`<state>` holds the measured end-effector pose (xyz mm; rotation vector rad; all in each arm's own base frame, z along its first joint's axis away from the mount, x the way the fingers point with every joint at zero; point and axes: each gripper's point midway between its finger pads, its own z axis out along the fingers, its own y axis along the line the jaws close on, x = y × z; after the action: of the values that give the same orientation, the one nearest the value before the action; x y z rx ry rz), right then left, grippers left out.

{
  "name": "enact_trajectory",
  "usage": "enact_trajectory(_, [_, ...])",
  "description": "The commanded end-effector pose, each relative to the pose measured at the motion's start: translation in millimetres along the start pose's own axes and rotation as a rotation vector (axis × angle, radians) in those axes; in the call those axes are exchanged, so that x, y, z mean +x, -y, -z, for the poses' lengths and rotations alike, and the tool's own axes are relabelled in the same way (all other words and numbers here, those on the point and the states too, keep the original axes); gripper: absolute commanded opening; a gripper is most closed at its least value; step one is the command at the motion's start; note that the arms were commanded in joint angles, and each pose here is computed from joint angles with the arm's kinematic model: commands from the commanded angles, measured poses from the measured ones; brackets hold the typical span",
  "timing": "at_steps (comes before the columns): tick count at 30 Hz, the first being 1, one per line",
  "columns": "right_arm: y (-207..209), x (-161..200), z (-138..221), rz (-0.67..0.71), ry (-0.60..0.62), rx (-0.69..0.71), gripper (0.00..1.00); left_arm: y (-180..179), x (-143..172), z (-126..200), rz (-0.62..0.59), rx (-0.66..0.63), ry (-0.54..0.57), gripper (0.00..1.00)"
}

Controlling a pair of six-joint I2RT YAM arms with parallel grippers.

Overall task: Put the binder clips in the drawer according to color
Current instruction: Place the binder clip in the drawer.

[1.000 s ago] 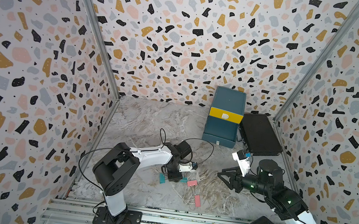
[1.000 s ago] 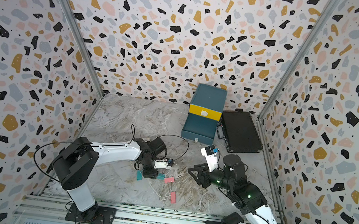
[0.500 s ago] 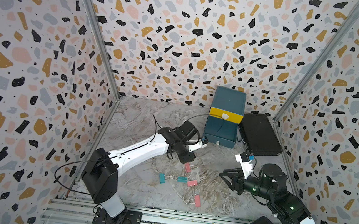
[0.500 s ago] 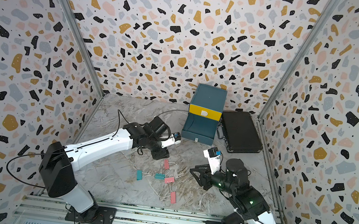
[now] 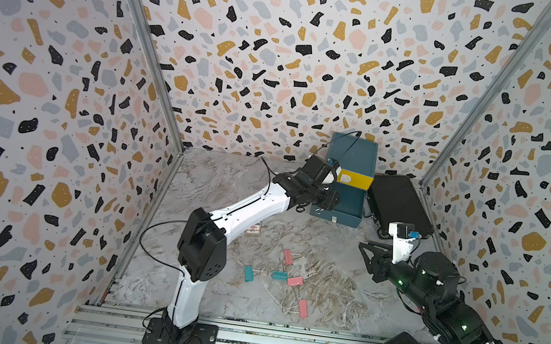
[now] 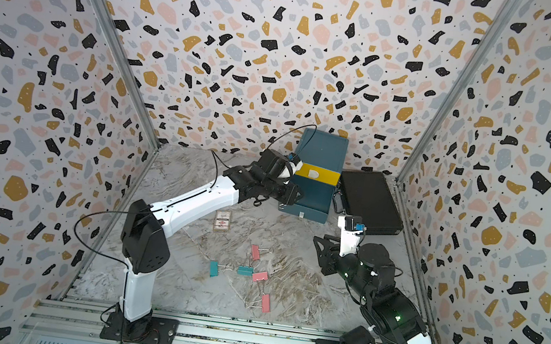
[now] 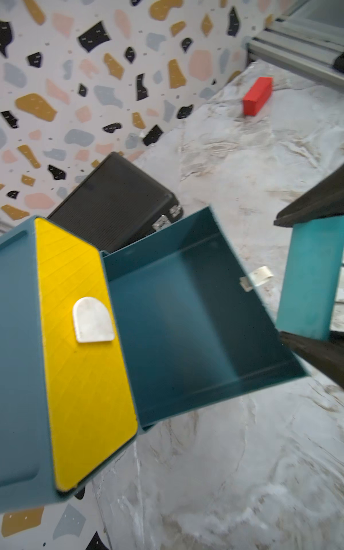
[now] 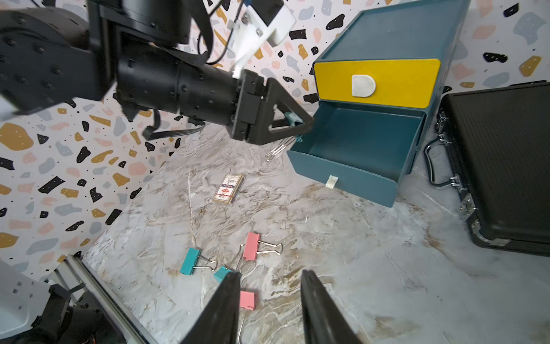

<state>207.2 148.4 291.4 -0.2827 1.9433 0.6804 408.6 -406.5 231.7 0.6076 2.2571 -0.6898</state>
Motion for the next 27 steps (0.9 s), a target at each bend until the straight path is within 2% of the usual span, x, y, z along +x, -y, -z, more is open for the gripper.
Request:
enact_trajectory(1, [2.6,-7.9,9.0,-0.006,0.023,0.028,0.39,-2.7,-35.9,-13.1,0.116,-0.019,0.107,0.41])
enact_trajectory(4, [2.6,-3.4,11.6,-0.008,0.01,0.025,0.39,-12.9,-41.1,-33.1,0.128,-0.052,0.1,0.41])
enact_trajectory(11, [4.6,8.8,13.2,-0.017,-0.016,0.022,0.38,-17.5,-47.6,-56.0,0.061,-0.061,0.119,0.45])
enact_trajectory(12, [4.7,10.2,12.5,-0.019,-0.02,0.021,0.38,-18.5,-45.9,-58.0,0.057,-0.065,0.114,0.49])
enact_trajectory(15, [3.6,13.9,9.5,-0.019,-0.038,0.012,0.37,-21.9,-40.8,-60.2,0.043,-0.076,0.099,0.74])
enact_trajectory(18, [1.0,17.2,5.5,-0.019,-0.061,-0.004,0.39,-21.4,-42.2,-49.9,0.047,-0.085,0.108,0.83])
enact_trajectory(20, [-4.1,20.3,2.2,-0.013,-0.085,-0.033,0.4,-20.1,-48.6,-36.2,0.055,-0.091,0.142,0.85])
enact_trajectory(23, [-15.7,24.4,-0.8,-0.004,-0.115,-0.102,0.4,-24.3,-56.1,-8.7,0.105,-0.136,0.171,0.84])
enact_trajectory(27, [-30.8,29.7,-0.1,0.011,-0.149,-0.192,0.41,-41.7,-37.3,32.6,0.186,-0.266,0.115,0.82])
